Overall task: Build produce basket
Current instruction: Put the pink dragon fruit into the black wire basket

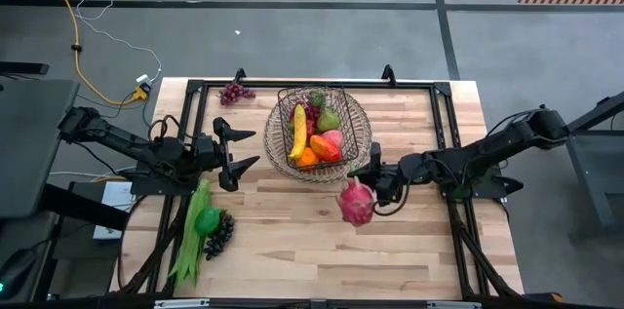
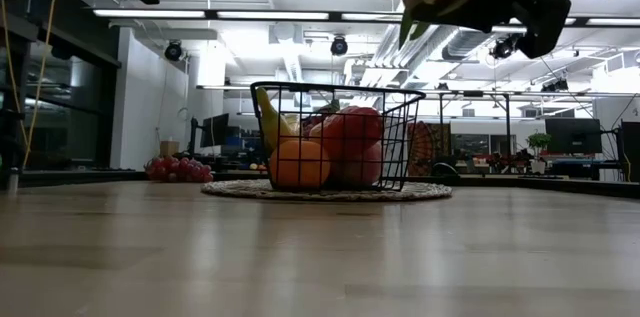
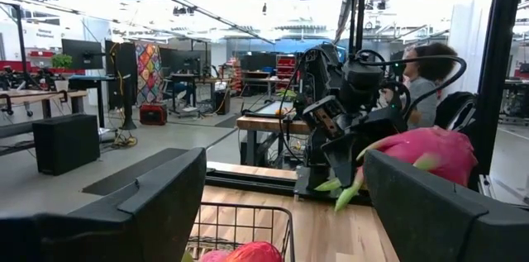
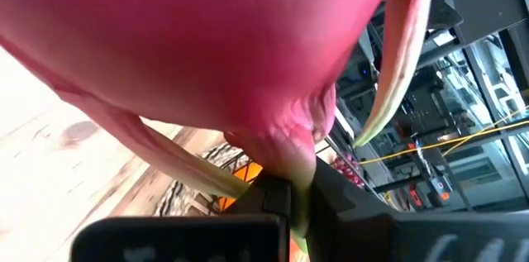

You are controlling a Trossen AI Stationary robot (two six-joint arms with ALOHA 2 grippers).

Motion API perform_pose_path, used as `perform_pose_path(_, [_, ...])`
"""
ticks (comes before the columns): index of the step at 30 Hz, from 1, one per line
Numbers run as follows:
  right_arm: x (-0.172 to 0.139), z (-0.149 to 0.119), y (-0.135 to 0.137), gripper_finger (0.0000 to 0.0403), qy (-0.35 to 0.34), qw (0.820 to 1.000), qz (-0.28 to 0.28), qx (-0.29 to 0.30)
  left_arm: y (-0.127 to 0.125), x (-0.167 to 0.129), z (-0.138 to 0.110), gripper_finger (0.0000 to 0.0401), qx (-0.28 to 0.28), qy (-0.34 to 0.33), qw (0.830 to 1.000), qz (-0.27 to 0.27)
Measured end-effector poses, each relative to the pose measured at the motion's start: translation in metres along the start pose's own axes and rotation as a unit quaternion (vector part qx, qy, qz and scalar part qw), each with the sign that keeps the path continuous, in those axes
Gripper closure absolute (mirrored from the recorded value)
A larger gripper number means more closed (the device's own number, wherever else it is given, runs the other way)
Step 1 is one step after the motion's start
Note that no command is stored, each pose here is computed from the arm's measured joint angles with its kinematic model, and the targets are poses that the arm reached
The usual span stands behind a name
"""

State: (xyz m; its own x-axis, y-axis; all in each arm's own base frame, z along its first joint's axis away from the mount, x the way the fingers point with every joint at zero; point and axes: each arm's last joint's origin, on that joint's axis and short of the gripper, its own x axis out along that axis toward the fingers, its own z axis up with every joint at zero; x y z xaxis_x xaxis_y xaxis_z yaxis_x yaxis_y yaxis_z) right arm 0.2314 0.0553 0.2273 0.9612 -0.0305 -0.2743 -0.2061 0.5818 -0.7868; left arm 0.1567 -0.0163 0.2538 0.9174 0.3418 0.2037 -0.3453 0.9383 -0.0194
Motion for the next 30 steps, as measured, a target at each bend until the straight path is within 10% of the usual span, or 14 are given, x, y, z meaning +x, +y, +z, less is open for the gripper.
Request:
perform_pose_path(10, [0.002, -0.004, -0.009, 0.0402, 0.003, 0.994, -0.032, 0.104, 0.000, 0.000, 0.000, 0.0087, -0.008, 0.000, 1.000, 0.000])
perform_pose_path(16, [0.003, -0.017, -0.044, 0.0402, -0.019, 0.920, -0.182, 0.348, 0.000, 0.000, 0.000, 0.0087, -0.008, 0.000, 1.000, 0.000])
perform_pose_path(21, [0.005, -0.035, -0.057, 0.0402, -0.040, 0.870, -0.173, 0.459, 0.000, 0.000, 0.000, 0.0087, -0.007, 0.001, 1.000, 0.000])
perform_pose_path(30, [0.007, -0.049, -0.061, 0.0402, -0.047, 0.855, -0.122, 0.502, 0.001, 0.000, 0.000, 0.0087, 0.006, 0.003, 1.000, 0.011])
